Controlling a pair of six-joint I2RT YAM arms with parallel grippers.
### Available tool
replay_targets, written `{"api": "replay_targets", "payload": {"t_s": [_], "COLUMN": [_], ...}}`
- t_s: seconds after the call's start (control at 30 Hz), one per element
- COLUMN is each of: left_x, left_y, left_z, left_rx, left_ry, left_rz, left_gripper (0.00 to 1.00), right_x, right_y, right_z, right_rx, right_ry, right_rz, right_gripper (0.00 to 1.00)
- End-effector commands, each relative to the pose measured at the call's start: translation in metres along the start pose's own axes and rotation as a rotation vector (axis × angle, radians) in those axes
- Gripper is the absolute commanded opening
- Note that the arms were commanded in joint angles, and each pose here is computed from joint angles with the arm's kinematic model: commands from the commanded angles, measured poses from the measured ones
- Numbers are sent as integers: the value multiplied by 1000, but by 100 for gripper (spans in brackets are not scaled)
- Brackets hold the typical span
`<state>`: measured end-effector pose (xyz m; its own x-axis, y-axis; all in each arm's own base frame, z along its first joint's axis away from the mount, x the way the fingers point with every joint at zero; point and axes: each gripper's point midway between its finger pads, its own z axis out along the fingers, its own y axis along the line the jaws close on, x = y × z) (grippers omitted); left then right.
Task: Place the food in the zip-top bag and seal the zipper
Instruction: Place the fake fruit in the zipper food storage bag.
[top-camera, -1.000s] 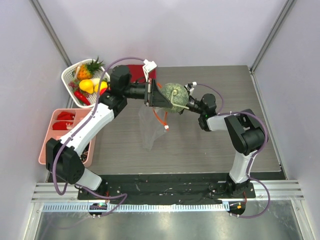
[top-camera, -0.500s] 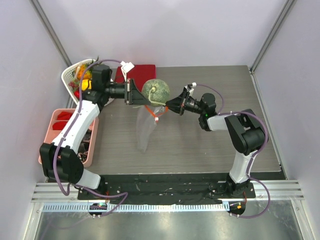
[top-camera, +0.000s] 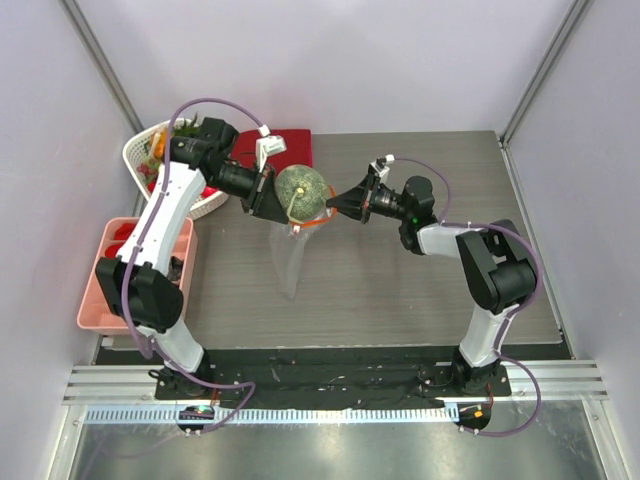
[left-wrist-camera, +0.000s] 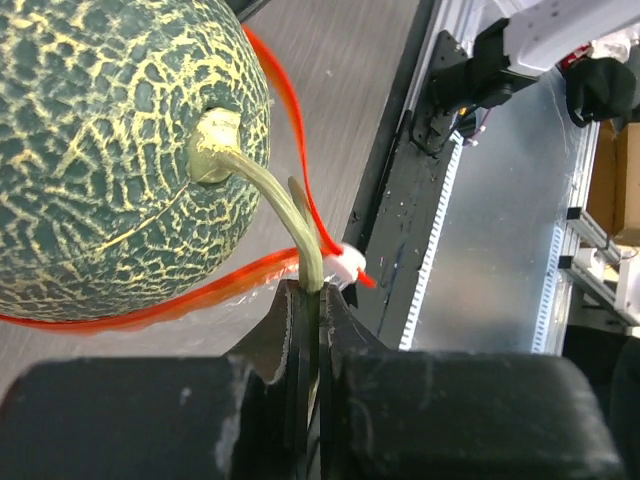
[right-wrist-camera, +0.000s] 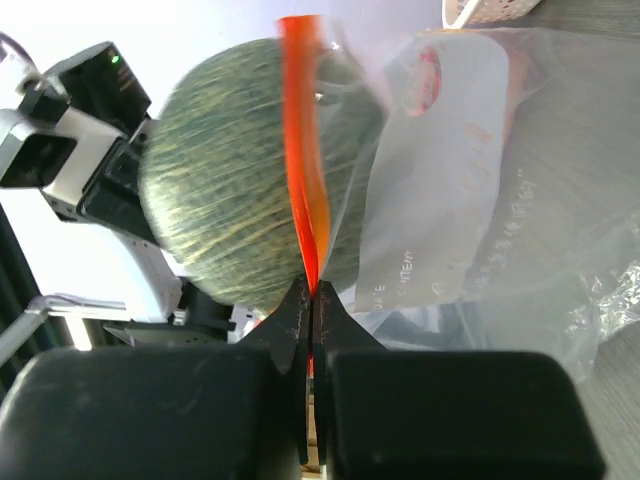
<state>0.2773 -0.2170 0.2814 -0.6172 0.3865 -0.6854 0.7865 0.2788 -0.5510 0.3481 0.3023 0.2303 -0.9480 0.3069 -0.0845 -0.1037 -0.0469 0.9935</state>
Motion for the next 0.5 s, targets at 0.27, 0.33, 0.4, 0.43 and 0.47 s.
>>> {"api": "replay_targets", "payload": {"t_s": [0.27, 0.33, 0.4, 0.43, 0.47], "left_x": [41, 43, 42, 40, 36], "left_y": [-43, -50, -58, -62, -65], "left_z": [-14, -12, -11, -11, -12], "left_rx": [-11, -22, -20, -8, 0], "left_ry": [215, 235, 237, 229, 215], "left_rz": [-357, -340, -317, -323, -315], "left_gripper": [8, 13, 28, 33, 42], "right_x": [13, 14, 16, 16, 18], "right_y": [39, 39, 34, 34, 34], "right_z": [10, 9, 10, 9, 9], "right_rx": [59, 78, 114, 125, 137], "right_ry": [98, 107, 125, 131, 144], "right_rz": [-407, -446, -511, -540, -567], "right_gripper": [1, 1, 1, 1, 1]}}
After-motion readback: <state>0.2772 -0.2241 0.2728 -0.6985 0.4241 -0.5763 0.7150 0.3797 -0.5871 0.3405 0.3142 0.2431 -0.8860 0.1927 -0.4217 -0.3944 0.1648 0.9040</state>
